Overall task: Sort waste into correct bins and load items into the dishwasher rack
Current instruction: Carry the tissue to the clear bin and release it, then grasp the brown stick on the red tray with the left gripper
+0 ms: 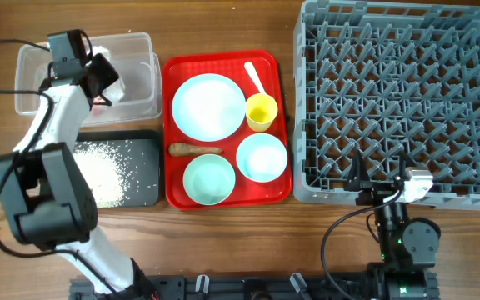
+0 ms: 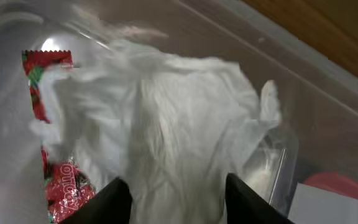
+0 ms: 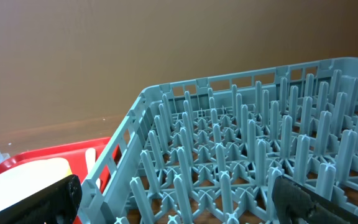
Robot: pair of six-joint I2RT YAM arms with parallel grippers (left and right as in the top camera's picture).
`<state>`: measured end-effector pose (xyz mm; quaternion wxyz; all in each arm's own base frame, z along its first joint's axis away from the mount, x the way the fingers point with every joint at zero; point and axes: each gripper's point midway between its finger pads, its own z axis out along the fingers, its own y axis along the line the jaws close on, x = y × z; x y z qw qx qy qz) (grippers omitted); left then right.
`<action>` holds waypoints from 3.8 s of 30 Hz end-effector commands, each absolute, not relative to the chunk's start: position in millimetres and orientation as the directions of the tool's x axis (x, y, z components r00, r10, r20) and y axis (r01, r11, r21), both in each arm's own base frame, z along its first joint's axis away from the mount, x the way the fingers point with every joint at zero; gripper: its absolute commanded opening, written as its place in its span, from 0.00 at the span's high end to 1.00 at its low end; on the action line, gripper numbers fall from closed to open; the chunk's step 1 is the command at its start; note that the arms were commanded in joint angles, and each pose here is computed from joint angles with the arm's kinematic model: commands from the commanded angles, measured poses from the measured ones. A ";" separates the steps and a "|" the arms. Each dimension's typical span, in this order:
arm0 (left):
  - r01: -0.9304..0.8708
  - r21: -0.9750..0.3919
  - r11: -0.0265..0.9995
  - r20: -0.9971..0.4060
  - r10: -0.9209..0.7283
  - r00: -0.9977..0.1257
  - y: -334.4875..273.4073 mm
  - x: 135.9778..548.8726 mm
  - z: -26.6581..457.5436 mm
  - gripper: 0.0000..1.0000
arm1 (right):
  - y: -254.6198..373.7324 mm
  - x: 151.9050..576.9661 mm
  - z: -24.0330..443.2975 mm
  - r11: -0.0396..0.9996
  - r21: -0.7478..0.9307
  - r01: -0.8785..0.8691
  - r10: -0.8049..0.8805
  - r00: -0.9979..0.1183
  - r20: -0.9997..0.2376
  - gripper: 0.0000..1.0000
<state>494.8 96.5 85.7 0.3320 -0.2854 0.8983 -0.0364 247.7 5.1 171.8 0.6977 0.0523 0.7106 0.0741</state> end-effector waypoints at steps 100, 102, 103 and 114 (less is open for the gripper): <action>-0.771 -0.389 0.504 -0.214 -0.863 -0.457 -90.7 334.0 63.5 0.71 | 6.5 247.5 172.6 0.982 0.186 -0.040 0.185 -0.018 -0.983 0.00; -0.792 -0.334 0.511 -0.222 -0.859 -0.461 -85.0 326.5 53.3 0.52 | 6.5 247.5 172.6 0.982 0.185 -0.040 0.184 -0.018 -0.983 0.00; -0.800 -0.310 0.513 -0.220 -0.857 -0.465 -83.9 324.9 45.1 0.48 | 6.5 247.5 172.6 0.982 0.185 -0.040 0.185 -0.018 -0.983 0.00; -0.835 -0.220 0.504 -0.198 -0.861 -0.468 -84.2 321.1 4.3 0.57 | 6.5 247.5 172.6 0.982 0.185 -0.040 0.185 -0.018 -0.983 0.00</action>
